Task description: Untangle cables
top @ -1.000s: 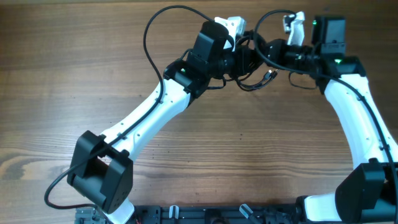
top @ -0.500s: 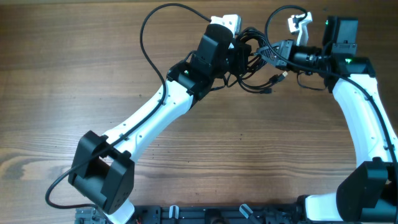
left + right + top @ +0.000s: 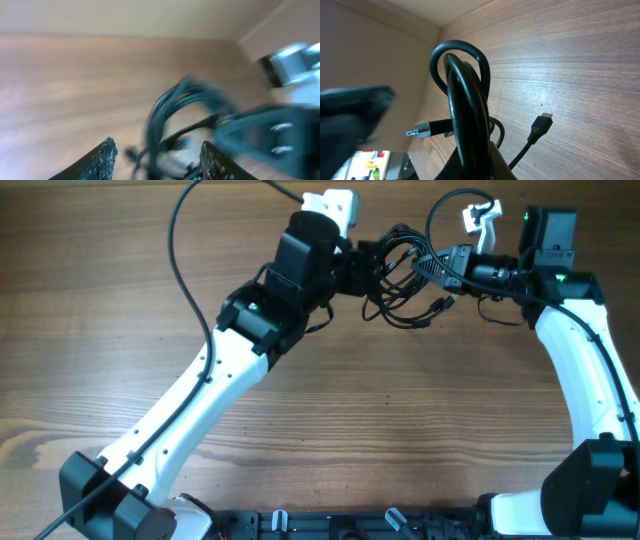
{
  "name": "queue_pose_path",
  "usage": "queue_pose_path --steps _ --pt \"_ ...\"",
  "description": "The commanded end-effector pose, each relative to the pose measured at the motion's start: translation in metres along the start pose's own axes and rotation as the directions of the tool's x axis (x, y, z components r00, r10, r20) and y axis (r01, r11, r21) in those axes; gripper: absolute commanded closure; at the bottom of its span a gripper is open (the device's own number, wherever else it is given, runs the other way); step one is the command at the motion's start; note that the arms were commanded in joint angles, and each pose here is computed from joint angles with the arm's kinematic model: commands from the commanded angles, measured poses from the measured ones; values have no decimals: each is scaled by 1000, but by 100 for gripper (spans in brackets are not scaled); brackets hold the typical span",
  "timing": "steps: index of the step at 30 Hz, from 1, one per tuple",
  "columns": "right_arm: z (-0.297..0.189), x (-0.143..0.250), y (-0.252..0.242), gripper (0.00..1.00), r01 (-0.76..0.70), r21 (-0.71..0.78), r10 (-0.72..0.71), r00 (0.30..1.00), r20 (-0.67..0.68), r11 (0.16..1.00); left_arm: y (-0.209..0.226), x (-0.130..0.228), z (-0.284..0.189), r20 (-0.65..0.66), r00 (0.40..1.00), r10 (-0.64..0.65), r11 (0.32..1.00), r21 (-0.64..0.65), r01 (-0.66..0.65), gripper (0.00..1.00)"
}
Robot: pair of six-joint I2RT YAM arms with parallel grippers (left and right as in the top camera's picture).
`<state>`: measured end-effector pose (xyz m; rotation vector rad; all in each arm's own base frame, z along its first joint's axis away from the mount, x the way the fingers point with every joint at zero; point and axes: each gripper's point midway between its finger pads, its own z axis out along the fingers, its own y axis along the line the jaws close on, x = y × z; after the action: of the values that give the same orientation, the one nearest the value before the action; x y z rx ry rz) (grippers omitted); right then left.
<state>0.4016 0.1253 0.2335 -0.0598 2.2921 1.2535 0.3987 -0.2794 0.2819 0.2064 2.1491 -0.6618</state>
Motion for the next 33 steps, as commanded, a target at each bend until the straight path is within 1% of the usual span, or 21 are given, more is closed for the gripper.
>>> queue_pose_path --steps 1,4,5,7,10,13,15,18,20,26,31,33 --pt "-7 -1 29 96 140 -127 -141 990 -1 982 43 14 6 -84 995 -43 996 -76 37 41" --pt "-11 6 49 96 232 -251 -240 971 0 940 56 13 3 -127 988 -86 996 -10 85 31" --pt "-12 8 53 96 243 -273 -252 968 1 931 60 11 2 -133 986 -100 995 12 102 28" --pt "-13 8 54 96 246 -282 -256 967 2 927 62 8 2 -152 984 -96 990 90 111 26" --pt "-13 8 54 96 245 -282 -255 967 1 928 48 7 3 -187 979 -76 955 267 125 25" --pt "-13 8 54 96 243 -282 -253 967 0 928 37 13 9 -218 974 -64 923 358 141 24" --pt "-13 8 54 96 243 -282 -253 967 0 928 34 20 15 -243 968 -62 916 372 152 24" --pt "-13 8 54 96 244 -282 -254 967 1 928 24 31 18 -263 965 -7 895 429 124 26" --pt "-13 8 54 96 244 -281 -254 967 1 928 21 36 21 -278 961 -3 891 436 128 27" --pt "-12 7 51 96 236 -261 -244 970 0 936 17 37 20 -283 959 2 883 451 131 30" --pt "-12 7 50 96 236 -255 -244 970 0 938 7 35 7 -302 953 12 822 545 163 30" --pt "-11 7 50 96 235 -253 -243 970 0 939 6 34 4 -305 952 11 812 559 170 30"
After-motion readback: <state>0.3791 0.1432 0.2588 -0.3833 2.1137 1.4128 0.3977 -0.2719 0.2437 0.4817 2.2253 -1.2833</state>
